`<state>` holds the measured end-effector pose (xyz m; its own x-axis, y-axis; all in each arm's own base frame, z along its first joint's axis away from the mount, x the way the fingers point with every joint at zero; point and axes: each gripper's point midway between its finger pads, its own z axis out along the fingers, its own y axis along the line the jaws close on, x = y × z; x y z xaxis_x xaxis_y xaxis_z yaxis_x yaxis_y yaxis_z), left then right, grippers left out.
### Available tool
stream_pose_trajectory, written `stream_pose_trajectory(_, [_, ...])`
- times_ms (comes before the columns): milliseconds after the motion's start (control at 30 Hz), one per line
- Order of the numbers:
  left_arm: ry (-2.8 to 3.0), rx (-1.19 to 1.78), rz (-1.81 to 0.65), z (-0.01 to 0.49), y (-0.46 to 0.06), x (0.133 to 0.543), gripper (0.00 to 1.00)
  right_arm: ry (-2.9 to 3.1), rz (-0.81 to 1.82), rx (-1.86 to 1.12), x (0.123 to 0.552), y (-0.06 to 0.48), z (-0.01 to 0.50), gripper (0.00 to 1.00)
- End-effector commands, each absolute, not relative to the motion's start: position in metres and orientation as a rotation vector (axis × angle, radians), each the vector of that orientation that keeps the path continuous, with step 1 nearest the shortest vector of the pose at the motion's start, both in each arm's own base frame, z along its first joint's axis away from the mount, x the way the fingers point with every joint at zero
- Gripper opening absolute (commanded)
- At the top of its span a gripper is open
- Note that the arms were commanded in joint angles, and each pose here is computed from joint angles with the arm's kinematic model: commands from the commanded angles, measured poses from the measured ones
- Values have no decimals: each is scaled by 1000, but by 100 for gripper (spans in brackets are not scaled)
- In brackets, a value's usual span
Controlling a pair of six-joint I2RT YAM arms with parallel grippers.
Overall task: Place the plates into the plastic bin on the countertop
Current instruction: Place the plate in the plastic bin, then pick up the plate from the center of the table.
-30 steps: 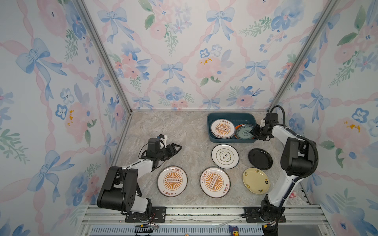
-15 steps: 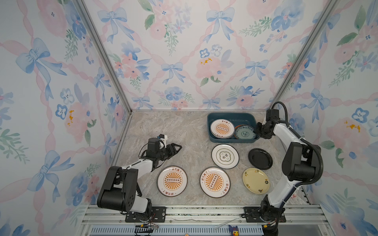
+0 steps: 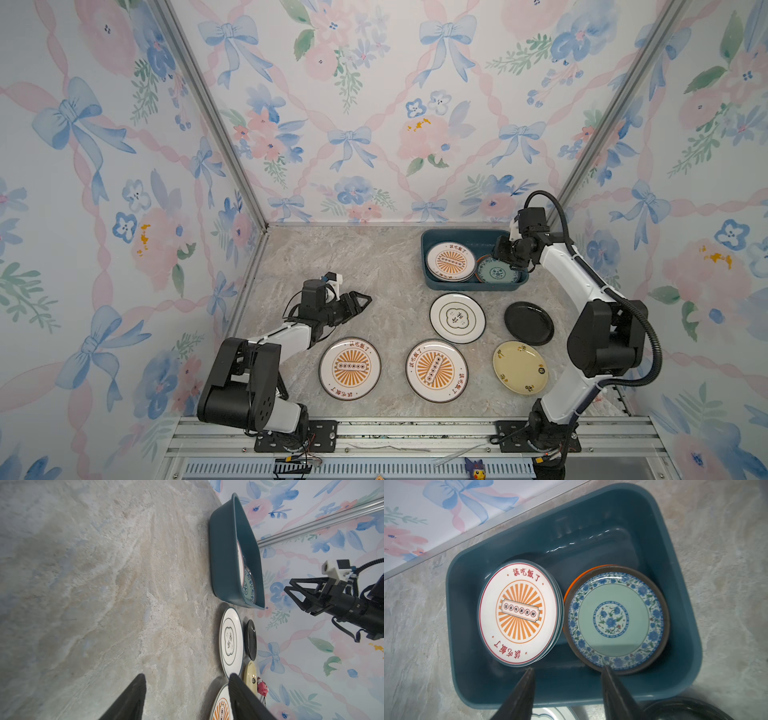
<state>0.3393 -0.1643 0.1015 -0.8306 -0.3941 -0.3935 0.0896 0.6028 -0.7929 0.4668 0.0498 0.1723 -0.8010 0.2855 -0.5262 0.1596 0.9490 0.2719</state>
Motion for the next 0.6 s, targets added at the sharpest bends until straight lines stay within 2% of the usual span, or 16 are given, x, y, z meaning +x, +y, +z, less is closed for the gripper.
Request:
stream_pose_trajectory(0, [2274, -70, -1182, 121, -190, 337, 65, 2498, 340, 275, 451, 68, 181, 51])
stream_pose_trajectory(233, [2336, 215, -1159, 135, -262, 321, 66, 2498, 357, 260, 420, 74, 177, 52])
stream_pose_trajectory(567, [2472, 334, -1140, 87, -326, 287, 64, 2491, 357, 246, 397, 71, 174, 52])
